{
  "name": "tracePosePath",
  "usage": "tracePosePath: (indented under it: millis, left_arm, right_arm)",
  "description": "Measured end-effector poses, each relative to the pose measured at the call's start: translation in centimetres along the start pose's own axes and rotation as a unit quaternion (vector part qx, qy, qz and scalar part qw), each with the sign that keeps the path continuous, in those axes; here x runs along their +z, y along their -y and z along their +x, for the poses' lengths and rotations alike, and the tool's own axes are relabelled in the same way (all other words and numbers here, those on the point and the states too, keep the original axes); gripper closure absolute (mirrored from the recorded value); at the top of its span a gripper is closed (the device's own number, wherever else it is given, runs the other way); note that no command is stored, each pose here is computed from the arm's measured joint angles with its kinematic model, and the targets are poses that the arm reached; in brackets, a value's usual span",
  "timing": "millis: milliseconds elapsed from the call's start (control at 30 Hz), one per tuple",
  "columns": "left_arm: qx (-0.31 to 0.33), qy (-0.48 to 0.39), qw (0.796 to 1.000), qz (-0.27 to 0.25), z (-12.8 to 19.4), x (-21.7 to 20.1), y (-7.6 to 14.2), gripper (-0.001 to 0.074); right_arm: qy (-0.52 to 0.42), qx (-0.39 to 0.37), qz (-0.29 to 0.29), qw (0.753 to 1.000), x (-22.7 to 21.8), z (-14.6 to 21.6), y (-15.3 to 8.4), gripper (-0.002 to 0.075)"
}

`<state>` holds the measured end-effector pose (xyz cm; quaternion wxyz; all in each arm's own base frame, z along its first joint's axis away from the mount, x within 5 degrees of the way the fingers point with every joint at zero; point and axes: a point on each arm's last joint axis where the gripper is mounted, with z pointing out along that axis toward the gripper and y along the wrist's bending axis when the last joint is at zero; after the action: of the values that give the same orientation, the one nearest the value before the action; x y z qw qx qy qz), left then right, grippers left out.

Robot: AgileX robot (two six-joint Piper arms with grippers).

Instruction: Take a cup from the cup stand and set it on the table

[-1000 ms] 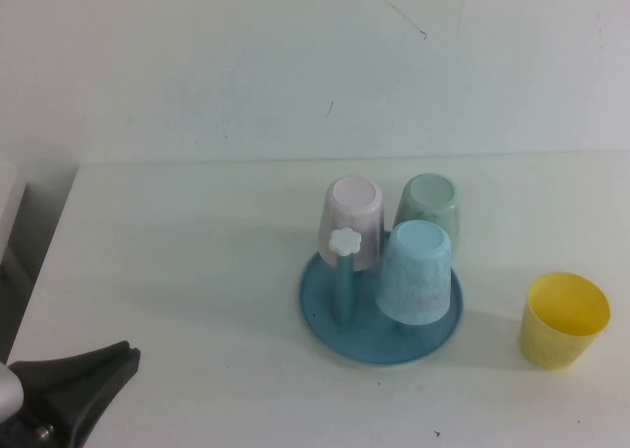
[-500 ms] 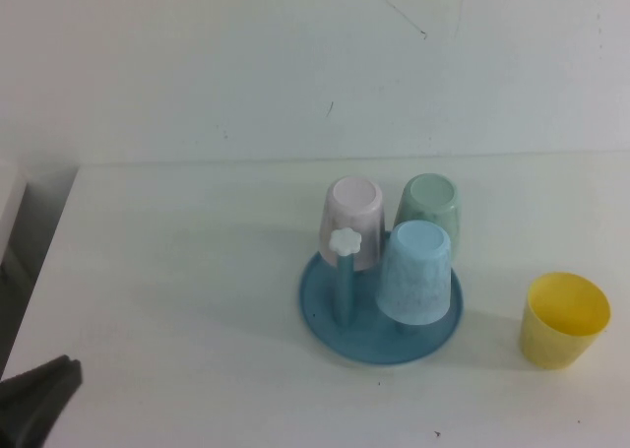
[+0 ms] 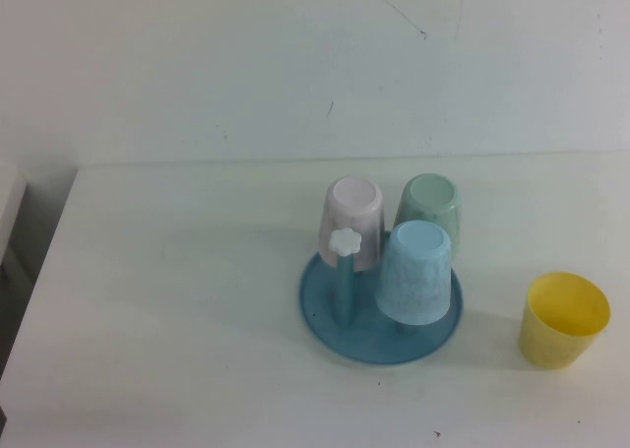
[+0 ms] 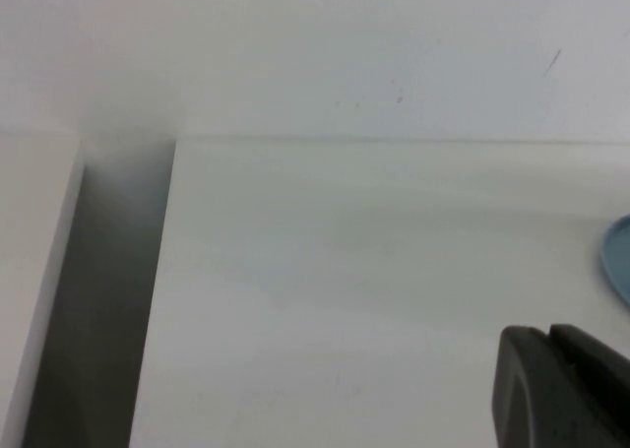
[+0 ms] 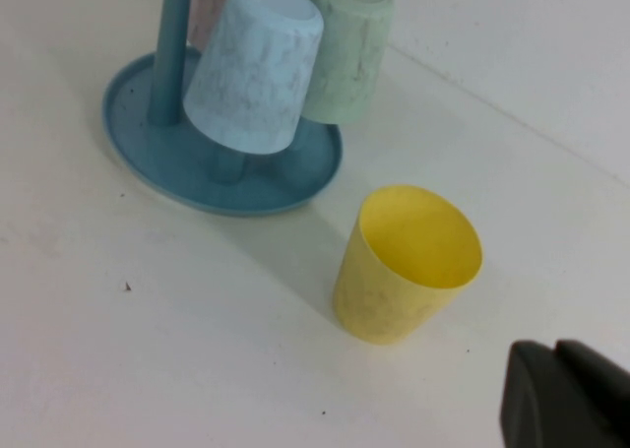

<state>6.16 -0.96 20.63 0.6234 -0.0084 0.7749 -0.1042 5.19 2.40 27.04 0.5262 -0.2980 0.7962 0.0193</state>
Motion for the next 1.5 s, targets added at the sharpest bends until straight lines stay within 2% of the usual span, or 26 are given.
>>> tracePosePath:
  millis: [200,467,867,1500]
  left_arm:
    - [-0.003,-0.016,1.000,-0.014,2.5,0.2,-0.6,0.0737]
    - [-0.005,-0.033,0.999,-0.016,3.3,-0.2,-0.7,0.0737]
    - [-0.025,-0.036,0.998,-0.040,3.3,-0.3,-0.9,0.0737]
    - [-0.031,-0.038,0.998,-0.039,3.3,-0.3,-0.9,0.0737]
  right_arm:
    - [0.000,0.000,0.000,1.000,0.0,0.0,0.0,0.0727]
    - [-0.003,0.000,-0.002,1.000,0.0,0.1,0.0,0.0727]
    - [-0.012,0.001,-0.007,1.000,0.0,0.2,-0.1,0.0728]
    - [-0.013,0.001,-0.007,1.000,0.0,0.2,-0.1,0.0728]
